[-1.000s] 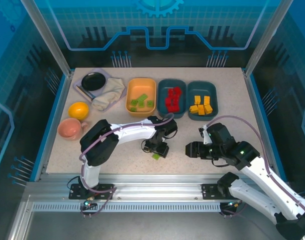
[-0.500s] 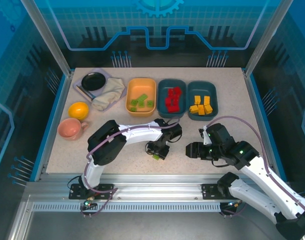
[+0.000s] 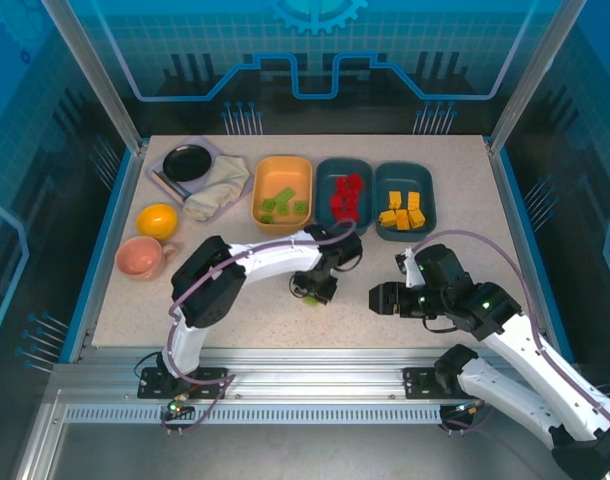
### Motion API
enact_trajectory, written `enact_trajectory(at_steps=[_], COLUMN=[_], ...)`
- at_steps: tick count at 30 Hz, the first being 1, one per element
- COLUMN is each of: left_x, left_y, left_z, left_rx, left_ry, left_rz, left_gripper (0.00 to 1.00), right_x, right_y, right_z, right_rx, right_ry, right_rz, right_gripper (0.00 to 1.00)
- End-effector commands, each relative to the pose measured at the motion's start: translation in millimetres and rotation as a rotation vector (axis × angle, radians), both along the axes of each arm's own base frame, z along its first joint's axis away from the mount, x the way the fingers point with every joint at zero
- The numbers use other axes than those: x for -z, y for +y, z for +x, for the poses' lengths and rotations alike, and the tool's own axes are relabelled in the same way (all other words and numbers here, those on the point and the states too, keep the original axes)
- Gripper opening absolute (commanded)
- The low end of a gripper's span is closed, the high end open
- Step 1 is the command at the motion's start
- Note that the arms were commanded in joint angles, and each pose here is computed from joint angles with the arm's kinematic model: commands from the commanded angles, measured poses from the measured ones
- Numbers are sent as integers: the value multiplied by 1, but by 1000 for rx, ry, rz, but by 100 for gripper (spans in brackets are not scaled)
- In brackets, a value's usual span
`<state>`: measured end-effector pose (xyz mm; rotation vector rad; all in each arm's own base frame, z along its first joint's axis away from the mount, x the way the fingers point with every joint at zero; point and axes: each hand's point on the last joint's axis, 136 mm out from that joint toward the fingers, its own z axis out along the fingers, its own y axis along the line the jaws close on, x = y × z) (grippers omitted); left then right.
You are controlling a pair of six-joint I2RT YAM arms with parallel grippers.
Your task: Sort the legos into containers by color
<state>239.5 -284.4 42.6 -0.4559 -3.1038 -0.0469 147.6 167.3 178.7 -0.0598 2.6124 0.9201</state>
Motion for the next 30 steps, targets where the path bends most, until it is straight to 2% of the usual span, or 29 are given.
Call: enact_trajectory(at_steps=[1,6,12,16,21,24,30], left_x=[-59,-87,-88,-79,-52,-42,-36], left_y=[16,45,78,91,96,93,78], left_z=[40,109,191,238,284,305,333], left_rx=[-105,-204,-412,-575,-812,-906,-992], left_ry=[-103,-168,-203,-210,-160,-160,-175], left_rz=[-79,-136,-192,-247,-397,-471,-594], left_gripper=[35,35,35,35,35,36,37], right_x=[-48,-72,-103,-109,-110,-106,-83], right_y=[25,54,88,98,90,87,83], right_z=[20,68,130,162,190,196,192], right_rx=[-41,-3,24,33,72,74,77], right_ry=[-145,-227,-276,-257,-241,-229,-175], right_rz=[128,200,254,253,243,232,219], right_gripper=[64,77,96,98,98,97,97])
